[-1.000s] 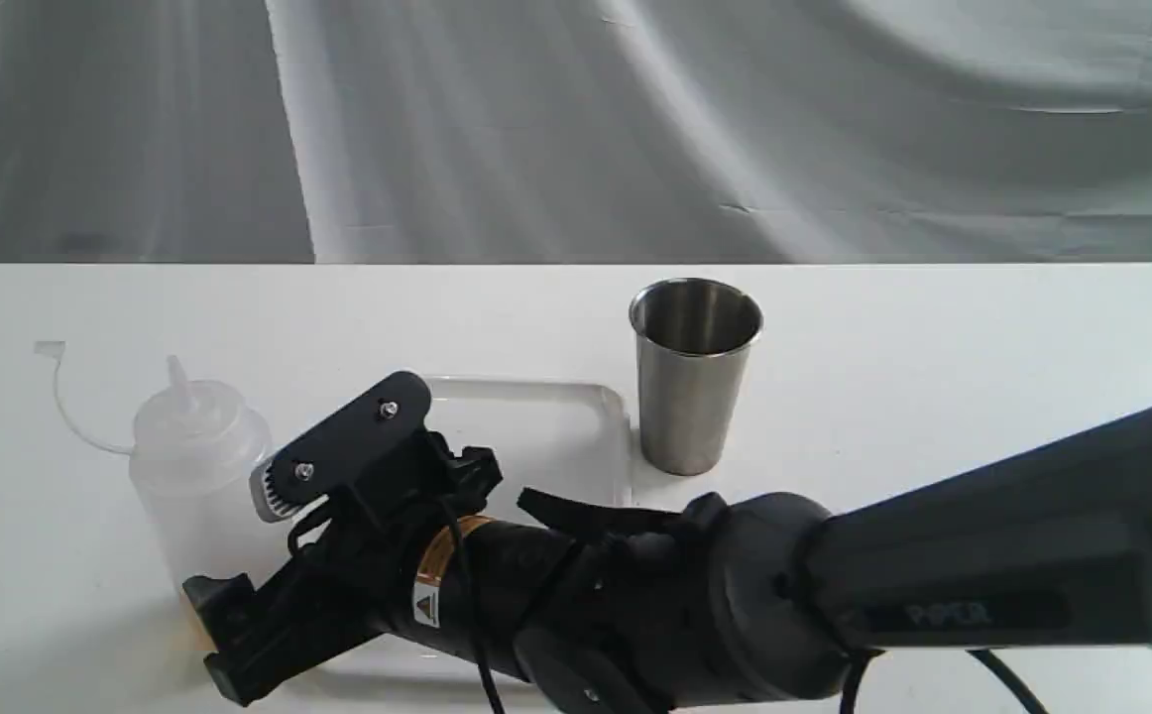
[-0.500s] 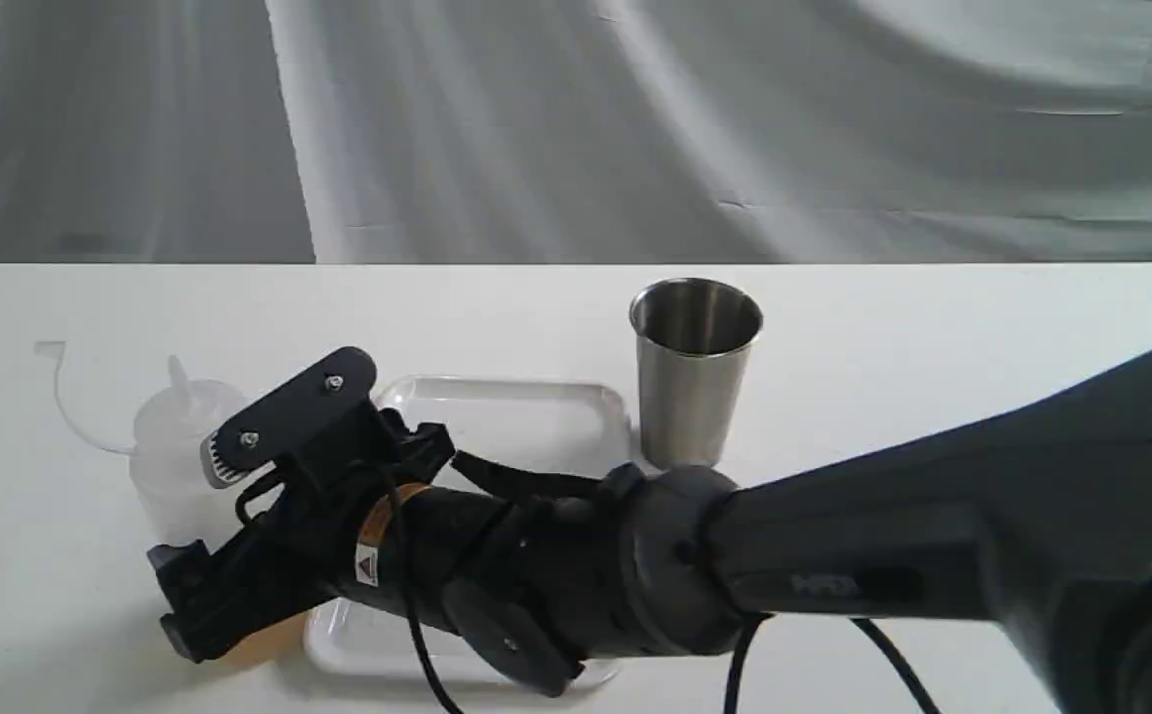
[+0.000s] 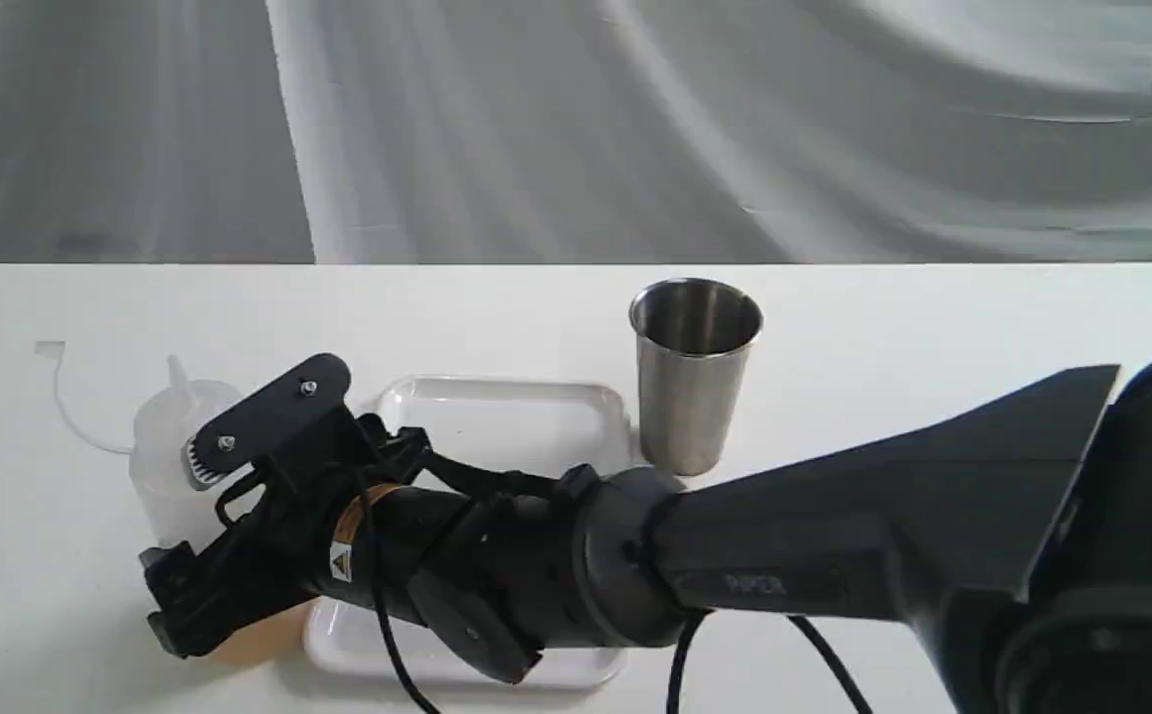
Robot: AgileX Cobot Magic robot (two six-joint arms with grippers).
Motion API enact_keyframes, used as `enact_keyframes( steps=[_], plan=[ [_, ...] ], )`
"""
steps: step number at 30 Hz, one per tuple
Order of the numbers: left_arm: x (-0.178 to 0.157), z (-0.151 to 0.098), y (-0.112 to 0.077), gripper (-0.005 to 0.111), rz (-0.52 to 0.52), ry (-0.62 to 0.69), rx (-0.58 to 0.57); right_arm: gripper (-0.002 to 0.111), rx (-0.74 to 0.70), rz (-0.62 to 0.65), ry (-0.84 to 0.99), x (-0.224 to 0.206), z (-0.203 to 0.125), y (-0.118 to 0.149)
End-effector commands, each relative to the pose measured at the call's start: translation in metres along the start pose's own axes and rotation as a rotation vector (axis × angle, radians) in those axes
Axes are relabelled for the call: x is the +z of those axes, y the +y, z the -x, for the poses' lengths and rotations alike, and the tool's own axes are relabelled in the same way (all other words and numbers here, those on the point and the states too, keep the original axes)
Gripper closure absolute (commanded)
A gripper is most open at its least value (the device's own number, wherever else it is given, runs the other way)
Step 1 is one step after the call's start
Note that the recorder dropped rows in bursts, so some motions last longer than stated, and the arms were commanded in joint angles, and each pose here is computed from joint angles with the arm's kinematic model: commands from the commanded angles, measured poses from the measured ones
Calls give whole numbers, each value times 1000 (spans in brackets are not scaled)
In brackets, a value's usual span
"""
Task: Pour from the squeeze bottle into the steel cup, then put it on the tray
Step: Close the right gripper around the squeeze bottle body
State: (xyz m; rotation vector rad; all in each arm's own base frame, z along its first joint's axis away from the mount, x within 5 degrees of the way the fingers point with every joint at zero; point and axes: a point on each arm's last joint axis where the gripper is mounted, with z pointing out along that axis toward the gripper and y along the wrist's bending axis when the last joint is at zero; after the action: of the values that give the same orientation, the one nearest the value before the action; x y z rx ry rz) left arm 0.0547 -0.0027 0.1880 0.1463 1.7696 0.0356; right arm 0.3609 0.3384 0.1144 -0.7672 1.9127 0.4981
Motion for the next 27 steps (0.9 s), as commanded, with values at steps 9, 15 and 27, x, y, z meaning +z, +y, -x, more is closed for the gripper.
enact_keyframes(
  steps=[9, 15, 27],
  plan=[
    [0, -1, 0, 98, -2, -7, -1, 18, 9, -5, -7, 0, 2, -1],
    [0, -1, 0, 98, -2, -7, -1, 32, 9, -3, -7, 0, 2, 0],
    [0, -1, 0, 98, -2, -7, -1, 70, 13, 4, -20, -2, 8, 4]
  ],
)
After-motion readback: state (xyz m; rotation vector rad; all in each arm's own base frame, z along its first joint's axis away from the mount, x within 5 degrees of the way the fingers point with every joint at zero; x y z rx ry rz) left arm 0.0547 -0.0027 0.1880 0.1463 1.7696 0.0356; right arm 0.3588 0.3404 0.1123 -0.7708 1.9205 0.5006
